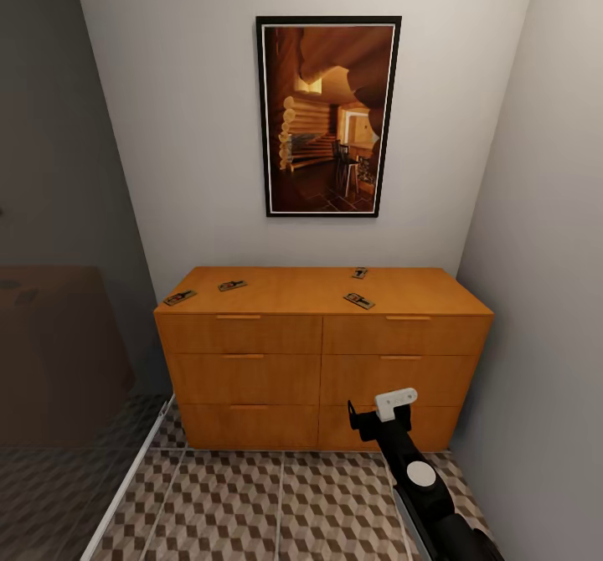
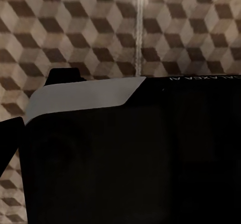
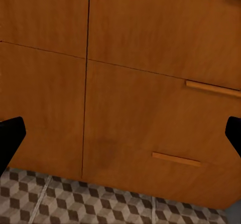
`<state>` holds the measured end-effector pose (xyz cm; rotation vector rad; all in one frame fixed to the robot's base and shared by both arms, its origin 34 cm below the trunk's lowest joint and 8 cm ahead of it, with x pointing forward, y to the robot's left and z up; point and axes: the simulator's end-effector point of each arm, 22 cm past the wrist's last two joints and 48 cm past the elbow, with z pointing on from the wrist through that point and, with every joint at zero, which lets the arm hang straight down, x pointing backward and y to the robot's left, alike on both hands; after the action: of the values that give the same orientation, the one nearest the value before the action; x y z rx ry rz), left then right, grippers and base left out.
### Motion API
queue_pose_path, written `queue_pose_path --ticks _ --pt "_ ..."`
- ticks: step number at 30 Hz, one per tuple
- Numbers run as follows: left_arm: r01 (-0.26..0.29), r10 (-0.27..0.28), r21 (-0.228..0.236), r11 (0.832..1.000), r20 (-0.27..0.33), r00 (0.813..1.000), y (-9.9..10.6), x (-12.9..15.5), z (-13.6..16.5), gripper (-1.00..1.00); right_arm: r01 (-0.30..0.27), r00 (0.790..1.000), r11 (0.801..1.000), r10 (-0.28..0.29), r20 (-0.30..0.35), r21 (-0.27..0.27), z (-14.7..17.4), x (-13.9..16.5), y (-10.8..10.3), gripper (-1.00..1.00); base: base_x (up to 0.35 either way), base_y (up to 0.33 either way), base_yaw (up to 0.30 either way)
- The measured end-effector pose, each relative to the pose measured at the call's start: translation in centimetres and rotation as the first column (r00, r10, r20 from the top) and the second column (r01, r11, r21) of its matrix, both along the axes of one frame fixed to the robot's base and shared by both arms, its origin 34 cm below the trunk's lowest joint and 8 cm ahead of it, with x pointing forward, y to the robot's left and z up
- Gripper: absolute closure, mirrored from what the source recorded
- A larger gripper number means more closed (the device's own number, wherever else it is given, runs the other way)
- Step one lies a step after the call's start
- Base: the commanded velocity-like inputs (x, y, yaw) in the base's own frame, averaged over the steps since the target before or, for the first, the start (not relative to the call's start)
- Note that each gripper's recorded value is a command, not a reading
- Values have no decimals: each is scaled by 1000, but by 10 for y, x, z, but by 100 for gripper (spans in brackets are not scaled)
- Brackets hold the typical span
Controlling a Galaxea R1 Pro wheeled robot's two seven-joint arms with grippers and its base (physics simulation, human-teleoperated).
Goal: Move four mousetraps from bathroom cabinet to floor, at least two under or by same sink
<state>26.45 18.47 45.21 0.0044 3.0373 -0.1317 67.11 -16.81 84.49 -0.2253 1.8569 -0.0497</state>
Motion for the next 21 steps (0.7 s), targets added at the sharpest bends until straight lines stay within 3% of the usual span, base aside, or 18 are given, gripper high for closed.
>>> queue_pose_path --ticks 21 --pt "0 0 5 1000 -4 1000 4 -2 -1 -100 -20 1000 1000 20 0 -6 0 -2 9 -100 0 0 0"
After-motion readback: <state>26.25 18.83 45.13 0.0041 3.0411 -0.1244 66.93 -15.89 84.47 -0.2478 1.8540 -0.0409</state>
